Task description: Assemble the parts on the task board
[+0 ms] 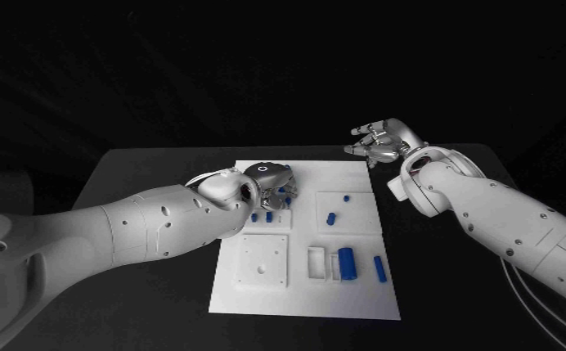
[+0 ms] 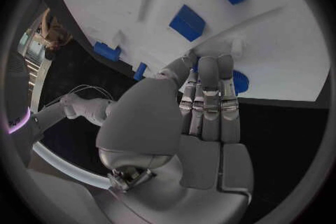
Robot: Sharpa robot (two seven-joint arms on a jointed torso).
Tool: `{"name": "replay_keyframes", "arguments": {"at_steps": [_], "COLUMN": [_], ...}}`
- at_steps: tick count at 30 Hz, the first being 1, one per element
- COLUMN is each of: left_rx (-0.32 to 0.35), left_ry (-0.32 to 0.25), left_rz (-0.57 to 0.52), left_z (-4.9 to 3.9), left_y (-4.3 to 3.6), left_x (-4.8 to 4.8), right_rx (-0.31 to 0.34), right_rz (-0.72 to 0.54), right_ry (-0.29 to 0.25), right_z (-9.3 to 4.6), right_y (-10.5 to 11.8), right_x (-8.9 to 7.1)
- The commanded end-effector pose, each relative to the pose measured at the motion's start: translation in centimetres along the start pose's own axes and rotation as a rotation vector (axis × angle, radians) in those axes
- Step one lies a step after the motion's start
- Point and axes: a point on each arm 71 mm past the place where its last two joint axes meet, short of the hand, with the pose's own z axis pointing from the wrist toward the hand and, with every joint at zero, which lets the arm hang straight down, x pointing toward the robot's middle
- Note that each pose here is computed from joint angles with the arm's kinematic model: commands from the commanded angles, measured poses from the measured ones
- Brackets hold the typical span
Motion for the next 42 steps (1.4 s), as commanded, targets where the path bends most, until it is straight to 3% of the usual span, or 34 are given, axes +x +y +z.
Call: {"name": "replay_keyframes", "arguments": {"at_steps": [1, 26, 42], "left_rx": [0.019, -0.023, -0.012], "left_ry": [0.007, 0.047, -0.030], "left_rz": [0.007, 0.017, 0.009], "left_z": [0.09, 0.17, -0.25], "left_y": [-0.25, 0.59, 0.67], "left_x": [0.15, 0.43, -0.13], "right_rx": [-0.013, -0.012, -0.016], "right_rz": [0.004, 0.003, 0.005], "right_ry": [0.004, 0.010, 0.009], "right_z": [-0.01, -0.01, 0.00], "right_y": [0.14, 0.13, 0.17], "right_x": [0.05, 0.11, 0.11]}}
